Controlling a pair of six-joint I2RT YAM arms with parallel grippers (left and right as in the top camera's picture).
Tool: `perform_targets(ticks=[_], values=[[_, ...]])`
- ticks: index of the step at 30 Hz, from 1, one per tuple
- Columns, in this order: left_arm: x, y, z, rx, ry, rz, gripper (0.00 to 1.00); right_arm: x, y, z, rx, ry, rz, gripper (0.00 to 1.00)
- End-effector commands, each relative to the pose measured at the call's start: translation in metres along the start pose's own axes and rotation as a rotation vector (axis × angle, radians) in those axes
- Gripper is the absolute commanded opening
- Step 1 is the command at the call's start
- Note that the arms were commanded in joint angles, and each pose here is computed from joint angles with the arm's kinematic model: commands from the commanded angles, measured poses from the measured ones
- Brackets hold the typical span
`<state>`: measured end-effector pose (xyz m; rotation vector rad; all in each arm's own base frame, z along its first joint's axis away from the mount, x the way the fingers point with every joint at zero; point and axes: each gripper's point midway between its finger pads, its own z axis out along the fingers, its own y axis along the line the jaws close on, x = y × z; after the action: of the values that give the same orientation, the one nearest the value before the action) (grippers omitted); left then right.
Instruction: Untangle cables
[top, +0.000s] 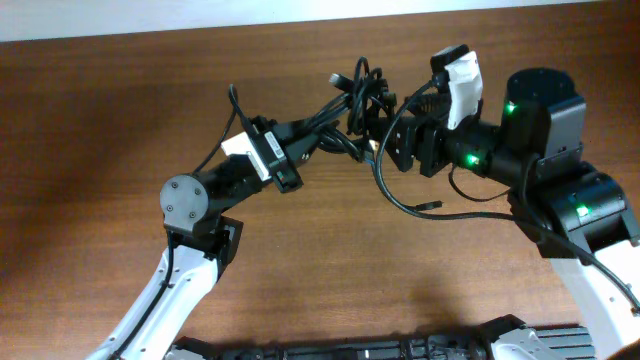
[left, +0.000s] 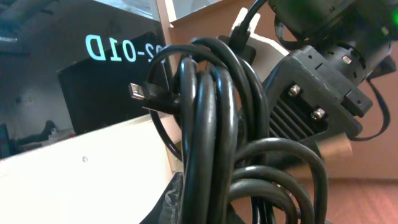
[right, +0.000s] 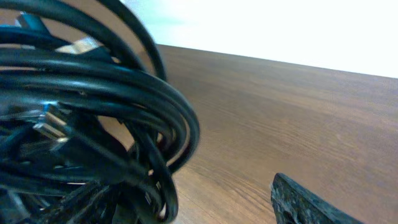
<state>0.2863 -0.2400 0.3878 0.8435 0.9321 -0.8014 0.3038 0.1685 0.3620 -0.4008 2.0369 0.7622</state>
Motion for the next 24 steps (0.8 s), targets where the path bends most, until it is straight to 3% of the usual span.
perform_targets(ticks=[1, 8, 11, 13, 19, 21, 22, 24], values=[[-0.029, -0.003, 0.001, 0.011, -0.071, 0.119, 0.00, 0.017, -0.042, -0.002, 0.227, 0.056, 0.030, 0.76], [-0.033, 0.024, -0.011, -0.087, -0.070, 0.155, 0.00, 0.028, -0.052, -0.006, 0.288, 0.095, 0.045, 0.76], [-0.028, 0.025, -0.010, -0.090, -0.053, 0.139, 0.00, 0.020, -0.026, -0.011, 0.162, 0.061, 0.028, 0.77], [-0.024, 0.025, -0.010, -0.084, -0.040, 0.126, 0.00, 0.006, 0.016, -0.021, -0.044, 0.000, -0.105, 0.82], [-0.017, -0.021, -0.012, 0.187, -0.019, 0.177, 0.00, -0.023, 0.052, -0.062, -0.111, -0.185, -0.323, 0.83], [-0.018, -0.025, -0.013, 0.208, -0.022, 0.182, 0.00, -0.023, 0.057, -0.071, -0.111, -0.203, -0.347, 0.82], [-0.019, -0.025, -0.013, 0.205, -0.028, 0.189, 0.00, -0.021, 0.056, -0.071, -0.111, -0.196, -0.343, 0.82], [-0.020, -0.018, -0.012, 0.164, -0.030, 0.187, 0.00, -0.013, 0.053, -0.069, -0.105, -0.161, -0.322, 0.69]])
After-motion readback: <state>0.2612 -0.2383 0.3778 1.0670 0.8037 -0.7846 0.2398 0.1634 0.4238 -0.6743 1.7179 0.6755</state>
